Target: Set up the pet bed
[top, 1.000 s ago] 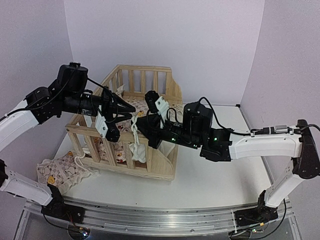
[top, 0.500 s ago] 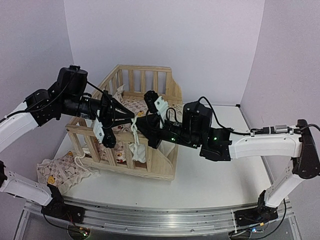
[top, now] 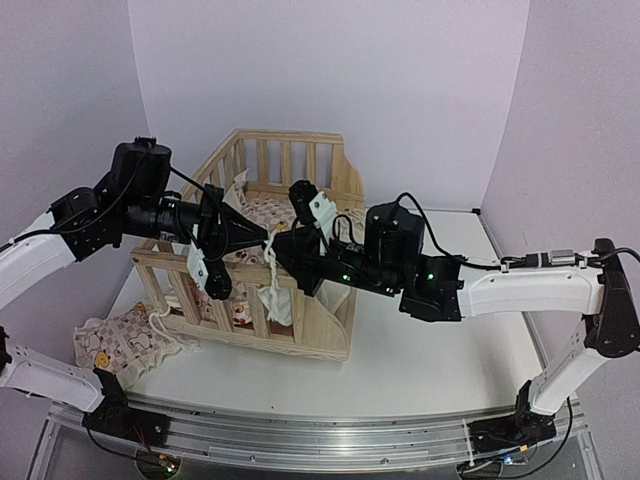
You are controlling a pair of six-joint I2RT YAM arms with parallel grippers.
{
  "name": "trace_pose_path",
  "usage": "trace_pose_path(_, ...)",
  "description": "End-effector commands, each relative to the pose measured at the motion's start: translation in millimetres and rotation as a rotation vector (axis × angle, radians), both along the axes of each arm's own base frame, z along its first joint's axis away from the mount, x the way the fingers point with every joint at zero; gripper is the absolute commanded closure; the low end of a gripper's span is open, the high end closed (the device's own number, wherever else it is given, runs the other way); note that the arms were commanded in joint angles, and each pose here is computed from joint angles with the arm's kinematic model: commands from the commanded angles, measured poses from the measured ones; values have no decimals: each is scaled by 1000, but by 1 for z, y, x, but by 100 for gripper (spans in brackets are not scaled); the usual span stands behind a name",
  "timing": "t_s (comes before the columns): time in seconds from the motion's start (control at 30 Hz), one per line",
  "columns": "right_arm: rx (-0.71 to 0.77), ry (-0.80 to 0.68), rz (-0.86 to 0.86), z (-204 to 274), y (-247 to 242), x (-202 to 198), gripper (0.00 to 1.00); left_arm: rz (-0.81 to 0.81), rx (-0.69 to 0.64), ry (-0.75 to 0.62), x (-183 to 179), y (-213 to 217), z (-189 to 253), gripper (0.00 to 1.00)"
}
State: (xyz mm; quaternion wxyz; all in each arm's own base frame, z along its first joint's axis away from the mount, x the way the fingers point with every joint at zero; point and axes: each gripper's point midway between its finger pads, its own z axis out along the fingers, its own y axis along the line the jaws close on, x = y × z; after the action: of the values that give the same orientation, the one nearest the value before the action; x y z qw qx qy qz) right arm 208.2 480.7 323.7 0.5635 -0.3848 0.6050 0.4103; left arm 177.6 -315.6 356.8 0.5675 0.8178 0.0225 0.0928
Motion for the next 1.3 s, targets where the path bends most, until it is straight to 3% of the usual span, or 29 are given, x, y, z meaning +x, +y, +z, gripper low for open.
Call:
trace_pose_path(0.0, -111, 113, -90, -37, -15, 10, 74, 34, -52, 7, 4, 0, 9, 100)
trace_pose_path(0.07, -160, 165, -155, -42, -27, 13, 64, 39, -58, 15, 4, 0, 9, 100)
trace_pose_path(0.53, -326, 190, -240, -50, -80, -28, 56, -3, -99, 40, -5, -2, 8, 100)
trace_pose_path(0.77, -312, 116, -382, -34, -89, -53, 60, -3, -109, 39, -7, -1, 8, 100)
trace_pose_path(0.9, -223, 160, -435, -45, -76, -68, 64, 7, -105, 38, -6, 0, 6, 100)
trace_pose_path(1.27, -155, -220, -545, -39, -24, -81, 58, 3, -119, 58, -6, -2, 8, 100)
